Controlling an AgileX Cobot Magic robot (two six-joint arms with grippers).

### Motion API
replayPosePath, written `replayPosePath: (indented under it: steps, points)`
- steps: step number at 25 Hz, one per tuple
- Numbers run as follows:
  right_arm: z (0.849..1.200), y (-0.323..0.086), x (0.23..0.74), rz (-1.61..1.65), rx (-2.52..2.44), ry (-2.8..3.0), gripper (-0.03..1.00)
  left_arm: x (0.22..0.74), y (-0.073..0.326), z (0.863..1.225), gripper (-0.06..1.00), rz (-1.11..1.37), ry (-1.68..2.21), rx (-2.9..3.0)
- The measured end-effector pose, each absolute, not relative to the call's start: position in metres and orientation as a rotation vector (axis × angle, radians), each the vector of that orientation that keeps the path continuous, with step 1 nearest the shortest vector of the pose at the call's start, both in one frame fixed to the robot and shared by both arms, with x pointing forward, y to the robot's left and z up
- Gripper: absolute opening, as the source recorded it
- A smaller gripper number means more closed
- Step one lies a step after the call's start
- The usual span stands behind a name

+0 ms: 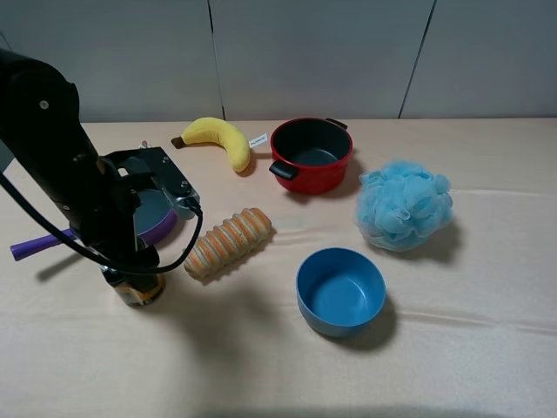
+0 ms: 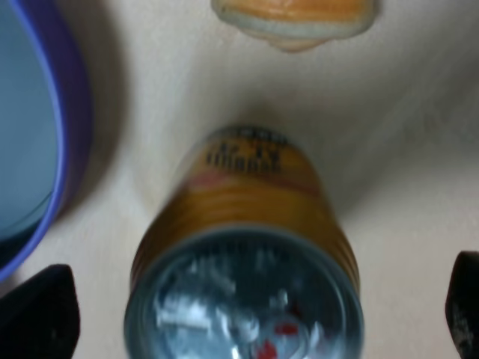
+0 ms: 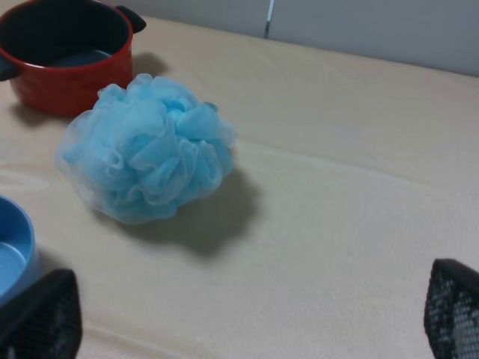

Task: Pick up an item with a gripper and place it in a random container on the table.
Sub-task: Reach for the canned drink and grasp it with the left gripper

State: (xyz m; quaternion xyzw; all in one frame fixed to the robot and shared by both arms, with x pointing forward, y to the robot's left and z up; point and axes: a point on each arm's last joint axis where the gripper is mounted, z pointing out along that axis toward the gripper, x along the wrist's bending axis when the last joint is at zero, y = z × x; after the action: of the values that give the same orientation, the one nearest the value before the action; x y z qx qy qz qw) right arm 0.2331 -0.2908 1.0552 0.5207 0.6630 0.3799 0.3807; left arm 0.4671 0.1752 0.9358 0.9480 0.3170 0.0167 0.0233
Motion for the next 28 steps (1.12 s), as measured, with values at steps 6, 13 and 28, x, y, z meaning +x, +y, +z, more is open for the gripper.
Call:
replayPosePath:
  steps: [6,13,28]
  points:
    - [1.055,-0.291,0.233,0.97,1.329,1.692,0.69,0.47,0.173,0.921,0.99,0.016,0.969,2.966]
    - [1.055,-0.291,0.233,0.97,1.329,1.692,0.69,0.472,0.172,0.912,0.98,-0.006,0.973,2.981]
    - [1.055,-0.291,0.233,0.97,1.329,1.692,0.69,0.473,0.172,0.904,0.88,-0.032,0.974,2.999]
